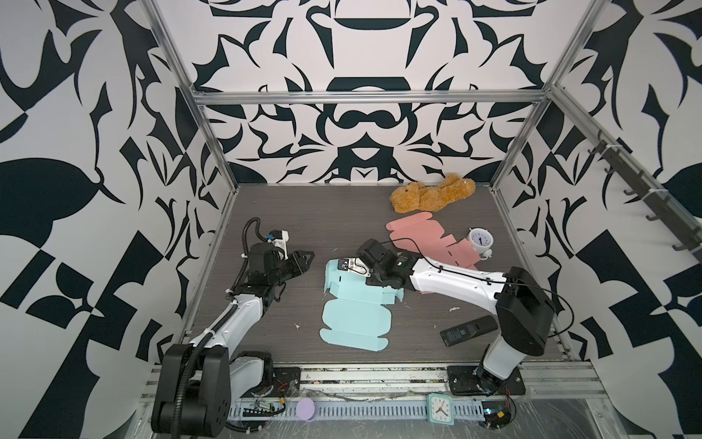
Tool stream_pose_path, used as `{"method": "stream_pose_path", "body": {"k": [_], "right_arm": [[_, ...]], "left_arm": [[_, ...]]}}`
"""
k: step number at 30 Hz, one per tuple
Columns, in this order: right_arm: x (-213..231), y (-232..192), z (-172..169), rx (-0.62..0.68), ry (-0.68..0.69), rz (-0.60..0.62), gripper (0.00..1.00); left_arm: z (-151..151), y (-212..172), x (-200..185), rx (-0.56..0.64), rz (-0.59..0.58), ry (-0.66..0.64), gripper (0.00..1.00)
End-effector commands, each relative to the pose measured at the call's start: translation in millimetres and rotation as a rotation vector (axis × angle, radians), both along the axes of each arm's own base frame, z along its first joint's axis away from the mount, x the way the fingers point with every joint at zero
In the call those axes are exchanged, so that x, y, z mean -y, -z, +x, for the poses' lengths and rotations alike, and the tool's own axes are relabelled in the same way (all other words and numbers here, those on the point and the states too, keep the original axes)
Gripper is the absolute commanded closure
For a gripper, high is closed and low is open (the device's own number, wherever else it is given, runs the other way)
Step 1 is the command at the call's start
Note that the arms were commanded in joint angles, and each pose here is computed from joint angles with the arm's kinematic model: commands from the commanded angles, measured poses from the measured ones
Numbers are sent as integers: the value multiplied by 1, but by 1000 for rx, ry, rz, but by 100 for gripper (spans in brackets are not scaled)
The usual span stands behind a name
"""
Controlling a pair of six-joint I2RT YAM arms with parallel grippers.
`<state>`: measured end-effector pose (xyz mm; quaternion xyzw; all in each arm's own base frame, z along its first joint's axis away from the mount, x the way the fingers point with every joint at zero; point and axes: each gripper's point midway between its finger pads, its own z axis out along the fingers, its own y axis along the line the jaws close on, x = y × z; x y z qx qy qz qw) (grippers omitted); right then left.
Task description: Fold the paper box
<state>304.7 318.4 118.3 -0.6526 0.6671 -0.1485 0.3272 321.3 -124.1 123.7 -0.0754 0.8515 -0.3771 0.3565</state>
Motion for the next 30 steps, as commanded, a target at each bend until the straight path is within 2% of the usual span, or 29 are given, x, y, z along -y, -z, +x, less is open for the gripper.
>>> {"method": "stream_pose_path", "body": {"k": [1,5,17,30], "right_arm": [[-13,-31,14,161,-11,27,99],[-24,-39,13,246,-60,29,99],[-30,-46,8,446,-119,-31,100],[-31,-44,-7,565,-169,-74,100]], "left_arm": [[-1,5,10,-26,-25,47,56],[-8,20,20,-63,-19,65,56],[-21,40,33,-69,-14,80,54],[-43,55,25,-39,-21,42,54]]}}
